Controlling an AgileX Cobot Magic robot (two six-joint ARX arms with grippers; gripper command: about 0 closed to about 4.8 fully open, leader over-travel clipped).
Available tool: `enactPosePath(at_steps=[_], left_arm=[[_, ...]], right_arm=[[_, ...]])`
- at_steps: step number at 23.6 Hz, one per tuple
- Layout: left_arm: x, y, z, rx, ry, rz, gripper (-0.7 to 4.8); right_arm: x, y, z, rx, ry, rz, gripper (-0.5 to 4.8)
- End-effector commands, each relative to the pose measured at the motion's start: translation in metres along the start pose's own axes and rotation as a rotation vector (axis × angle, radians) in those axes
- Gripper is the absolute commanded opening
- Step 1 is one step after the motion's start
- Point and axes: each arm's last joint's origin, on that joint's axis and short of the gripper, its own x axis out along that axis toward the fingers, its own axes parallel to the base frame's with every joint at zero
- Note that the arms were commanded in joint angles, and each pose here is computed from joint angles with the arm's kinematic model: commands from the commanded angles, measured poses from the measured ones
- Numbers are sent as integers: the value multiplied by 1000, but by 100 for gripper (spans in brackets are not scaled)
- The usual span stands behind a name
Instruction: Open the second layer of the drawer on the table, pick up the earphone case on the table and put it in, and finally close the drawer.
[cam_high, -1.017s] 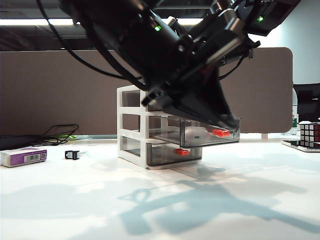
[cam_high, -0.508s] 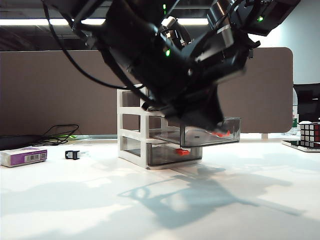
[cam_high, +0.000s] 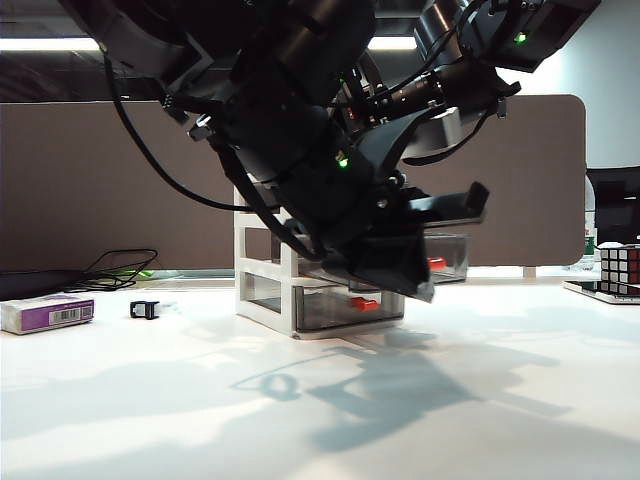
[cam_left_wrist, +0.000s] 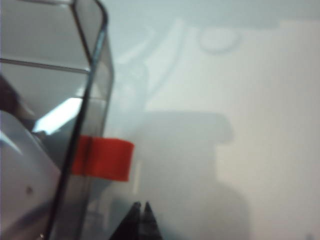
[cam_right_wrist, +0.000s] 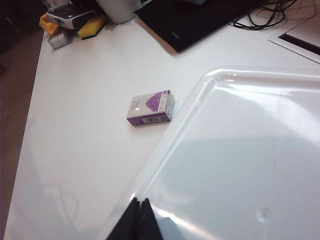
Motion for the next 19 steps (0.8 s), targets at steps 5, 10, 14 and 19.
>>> enactPosePath(at_steps=[5,10,14,19], left_arm=[[-1,5,8,102,-65,141,-5],[-1,8,9,182,-73,253,-5],[2,14,12,199,-118,294,-6],[4,34,11,171,-108,398,-6]], right_arm=[[6,-4,-27,153,124,-1,-5],[6,-4,-26,152,124,-1,-5],[6,-4,-26,151,123,-2,-5],[6,-4,-26,149,124,-1,-5]])
